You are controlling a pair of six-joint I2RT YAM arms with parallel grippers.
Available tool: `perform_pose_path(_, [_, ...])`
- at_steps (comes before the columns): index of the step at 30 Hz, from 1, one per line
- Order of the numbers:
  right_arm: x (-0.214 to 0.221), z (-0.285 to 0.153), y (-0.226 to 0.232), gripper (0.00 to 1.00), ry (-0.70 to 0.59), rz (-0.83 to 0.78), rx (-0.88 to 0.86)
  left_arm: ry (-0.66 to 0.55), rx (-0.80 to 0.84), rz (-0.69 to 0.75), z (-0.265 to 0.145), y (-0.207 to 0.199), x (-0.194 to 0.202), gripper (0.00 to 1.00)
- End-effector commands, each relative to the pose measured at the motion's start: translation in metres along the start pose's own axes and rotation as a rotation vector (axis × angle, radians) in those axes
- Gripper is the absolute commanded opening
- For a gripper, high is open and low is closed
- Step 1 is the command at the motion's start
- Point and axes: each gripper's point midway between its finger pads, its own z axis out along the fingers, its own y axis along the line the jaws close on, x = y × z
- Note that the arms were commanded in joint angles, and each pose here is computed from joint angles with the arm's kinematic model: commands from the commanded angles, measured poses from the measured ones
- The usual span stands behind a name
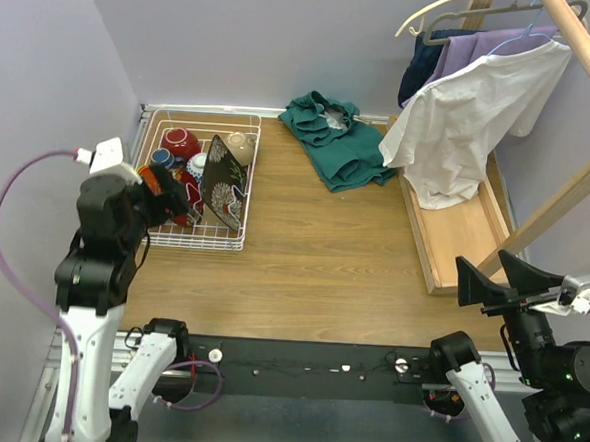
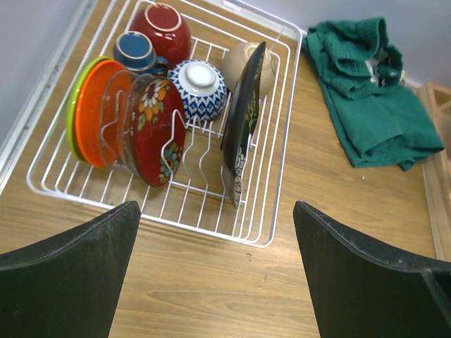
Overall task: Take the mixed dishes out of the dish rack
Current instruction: Pick up the plate from the dish rack.
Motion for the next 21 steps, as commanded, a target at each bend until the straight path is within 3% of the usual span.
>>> perform_pose_path(1, [0.009,0.013,0.008,1.00,0.033,-0.005,-0.044,0.086,0.054,0.047,0.028,-0.019,-0.005,0.99])
perform_pose_path(12, [0.055,0.055,0.023,1.00,0.285,-0.052,-0.114,0.202,0.031,0.054,0.122,-0.035,-0.003,0.99])
perform_pose_path(21, [0.096,0.079,0.041,1.00,0.476,-0.074,-0.223,0.323,-0.157,0.268,0.171,-0.026,0.020,0.99])
